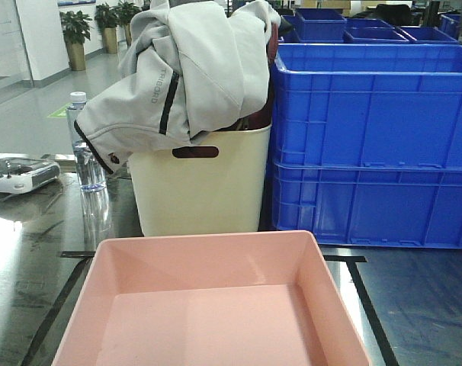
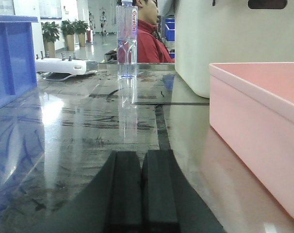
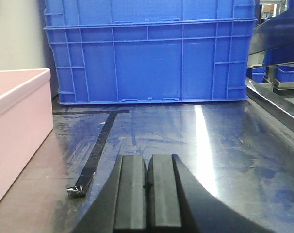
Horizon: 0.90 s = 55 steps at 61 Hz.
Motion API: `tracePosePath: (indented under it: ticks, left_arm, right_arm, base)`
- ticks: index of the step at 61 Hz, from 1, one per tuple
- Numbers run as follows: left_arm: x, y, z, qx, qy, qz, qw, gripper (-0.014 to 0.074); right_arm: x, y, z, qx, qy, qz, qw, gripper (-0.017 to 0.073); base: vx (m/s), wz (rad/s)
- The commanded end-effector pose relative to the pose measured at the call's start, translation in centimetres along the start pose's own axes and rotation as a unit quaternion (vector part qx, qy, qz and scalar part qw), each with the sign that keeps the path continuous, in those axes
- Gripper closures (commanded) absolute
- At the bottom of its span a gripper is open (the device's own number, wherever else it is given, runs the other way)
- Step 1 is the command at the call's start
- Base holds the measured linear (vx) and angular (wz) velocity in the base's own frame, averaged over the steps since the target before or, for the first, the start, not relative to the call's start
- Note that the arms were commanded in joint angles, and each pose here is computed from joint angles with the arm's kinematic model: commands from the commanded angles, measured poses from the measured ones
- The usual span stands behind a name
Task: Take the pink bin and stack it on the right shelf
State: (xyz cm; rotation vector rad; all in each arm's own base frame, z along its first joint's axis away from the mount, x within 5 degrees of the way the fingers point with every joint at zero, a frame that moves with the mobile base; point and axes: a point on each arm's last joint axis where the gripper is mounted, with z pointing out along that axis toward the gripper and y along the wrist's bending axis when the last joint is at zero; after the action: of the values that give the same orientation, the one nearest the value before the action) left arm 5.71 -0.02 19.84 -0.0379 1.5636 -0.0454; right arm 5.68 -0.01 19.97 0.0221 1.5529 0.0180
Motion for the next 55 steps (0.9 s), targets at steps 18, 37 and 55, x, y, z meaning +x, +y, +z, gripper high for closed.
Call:
tracePosePath:
  ticks: [18, 37, 55]
  left_arm:
    - [-0.43, -0.07, -0.13, 0.005, -0.046, 0.000, 0.999, 0.0600]
    - [-0.43, -0.07, -0.13, 0.005, -0.046, 0.000, 0.999, 0.0600]
    - [-0.43, -0.07, -0.13, 0.005, -0.046, 0.000, 0.999, 0.0600]
  right_arm:
    - [-0.73, -0.03, -0.14, 0.002, -0.049, -0.004, 0.999, 0.0568]
    - [-0.73, -0.03, -0.14, 0.002, -0.049, -0.004, 0.999, 0.0568]
    - [-0.72, -0.03, -0.13, 0.003, -0.048, -0.004, 0.999, 0.0568]
  base:
    - [0.00, 0.00]
    - [0.00, 0.00]
    - [0.00, 0.00]
